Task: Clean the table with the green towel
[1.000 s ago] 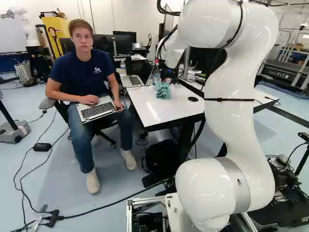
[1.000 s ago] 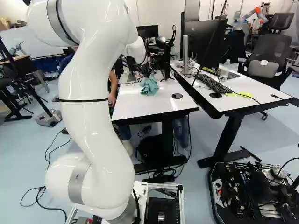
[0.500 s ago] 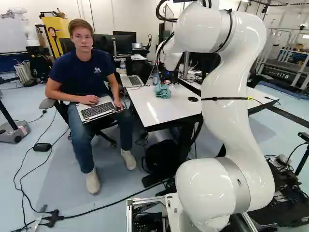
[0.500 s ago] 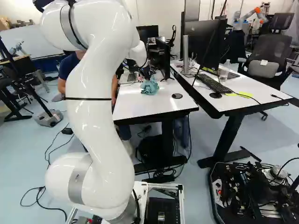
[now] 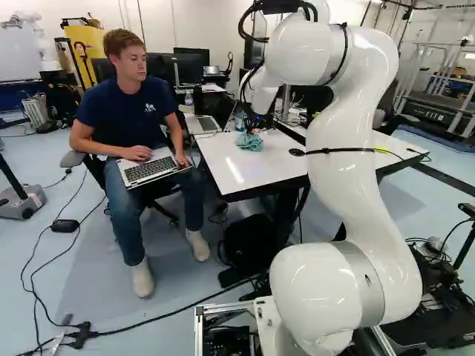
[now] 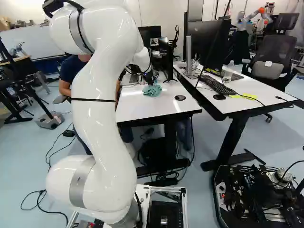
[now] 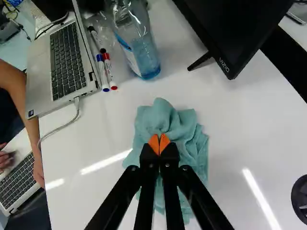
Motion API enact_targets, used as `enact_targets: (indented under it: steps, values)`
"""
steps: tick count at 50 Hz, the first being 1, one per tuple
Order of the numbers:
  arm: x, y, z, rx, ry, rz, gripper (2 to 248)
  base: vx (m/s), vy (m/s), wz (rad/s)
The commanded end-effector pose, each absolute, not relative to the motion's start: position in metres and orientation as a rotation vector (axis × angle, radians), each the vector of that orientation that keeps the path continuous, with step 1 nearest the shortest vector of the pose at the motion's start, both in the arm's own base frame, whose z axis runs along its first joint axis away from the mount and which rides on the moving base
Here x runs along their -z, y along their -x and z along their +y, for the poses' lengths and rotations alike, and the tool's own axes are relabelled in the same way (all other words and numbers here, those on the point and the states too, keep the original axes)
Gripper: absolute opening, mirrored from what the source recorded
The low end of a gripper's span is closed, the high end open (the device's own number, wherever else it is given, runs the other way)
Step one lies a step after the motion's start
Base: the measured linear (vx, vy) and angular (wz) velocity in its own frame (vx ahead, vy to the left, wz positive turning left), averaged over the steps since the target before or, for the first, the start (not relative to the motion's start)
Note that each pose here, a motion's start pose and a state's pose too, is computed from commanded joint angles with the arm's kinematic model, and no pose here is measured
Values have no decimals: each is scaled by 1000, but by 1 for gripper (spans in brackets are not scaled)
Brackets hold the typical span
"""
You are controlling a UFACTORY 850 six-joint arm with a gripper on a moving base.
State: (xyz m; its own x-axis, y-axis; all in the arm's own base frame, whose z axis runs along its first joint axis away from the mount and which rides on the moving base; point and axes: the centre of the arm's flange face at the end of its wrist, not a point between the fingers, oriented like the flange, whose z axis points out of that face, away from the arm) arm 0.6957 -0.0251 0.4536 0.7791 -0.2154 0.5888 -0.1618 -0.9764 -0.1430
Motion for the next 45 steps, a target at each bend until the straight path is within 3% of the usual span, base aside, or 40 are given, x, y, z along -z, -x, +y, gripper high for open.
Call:
enact_targets:
  steps: [45]
  values:
    - [-448, -689, -22, 813, 2902, 332, 22, 0, 0, 0]
